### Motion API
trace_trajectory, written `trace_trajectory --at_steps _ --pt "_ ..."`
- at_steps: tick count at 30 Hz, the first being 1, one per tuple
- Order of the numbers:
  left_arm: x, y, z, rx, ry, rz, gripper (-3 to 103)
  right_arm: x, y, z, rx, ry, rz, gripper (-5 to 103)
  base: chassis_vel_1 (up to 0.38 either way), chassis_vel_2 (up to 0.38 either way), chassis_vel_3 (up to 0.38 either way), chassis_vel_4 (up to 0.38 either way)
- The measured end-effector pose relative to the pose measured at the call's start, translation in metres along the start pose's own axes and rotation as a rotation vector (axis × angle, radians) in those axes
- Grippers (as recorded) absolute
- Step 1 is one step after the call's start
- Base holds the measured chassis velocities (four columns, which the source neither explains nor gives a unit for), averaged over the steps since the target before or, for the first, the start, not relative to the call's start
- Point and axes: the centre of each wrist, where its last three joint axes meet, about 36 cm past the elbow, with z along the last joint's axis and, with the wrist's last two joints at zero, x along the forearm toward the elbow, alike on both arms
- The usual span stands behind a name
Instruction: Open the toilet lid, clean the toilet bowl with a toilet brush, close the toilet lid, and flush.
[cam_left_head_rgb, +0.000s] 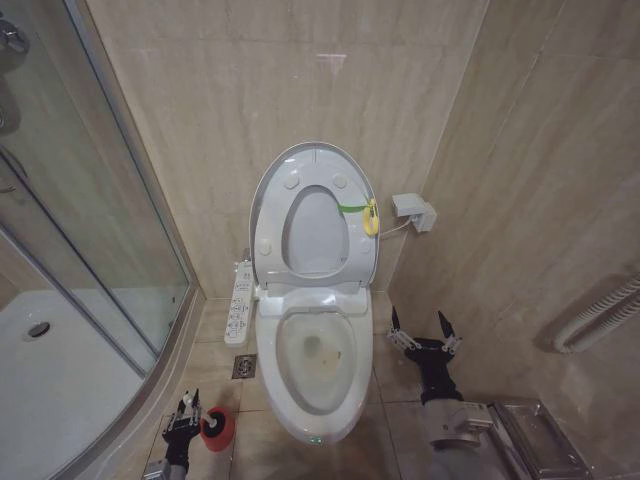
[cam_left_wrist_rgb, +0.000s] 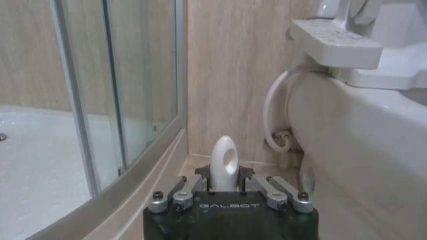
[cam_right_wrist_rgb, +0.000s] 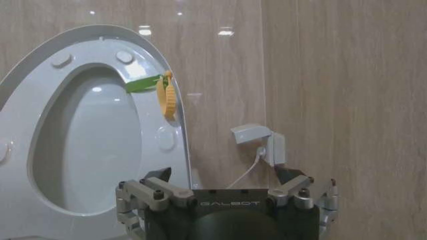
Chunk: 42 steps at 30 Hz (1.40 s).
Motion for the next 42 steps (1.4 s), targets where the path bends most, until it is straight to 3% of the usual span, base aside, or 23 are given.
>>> trace_trajectory --at_steps 19,33,42 --pt "0.020 -0.011 -0.058 -0.033 -0.114 0.079 26 0.000 0.000 0.000 0.000 0.000 0.000 100 0.000 0.000 0.000 0.000" --pt "0.064 -0.034 -0.144 -0.039 -0.261 0.185 26 0.000 0.000 0.000 0.000 0.000 0.000 100 0.000 0.000 0.000 0.000" --pt "0.091 -0.051 -0.178 -0.006 -0.292 0.241 26 0.000 0.000 0.000 0.000 0.000 0.000 100 0.000 0.000 0.000 0.000"
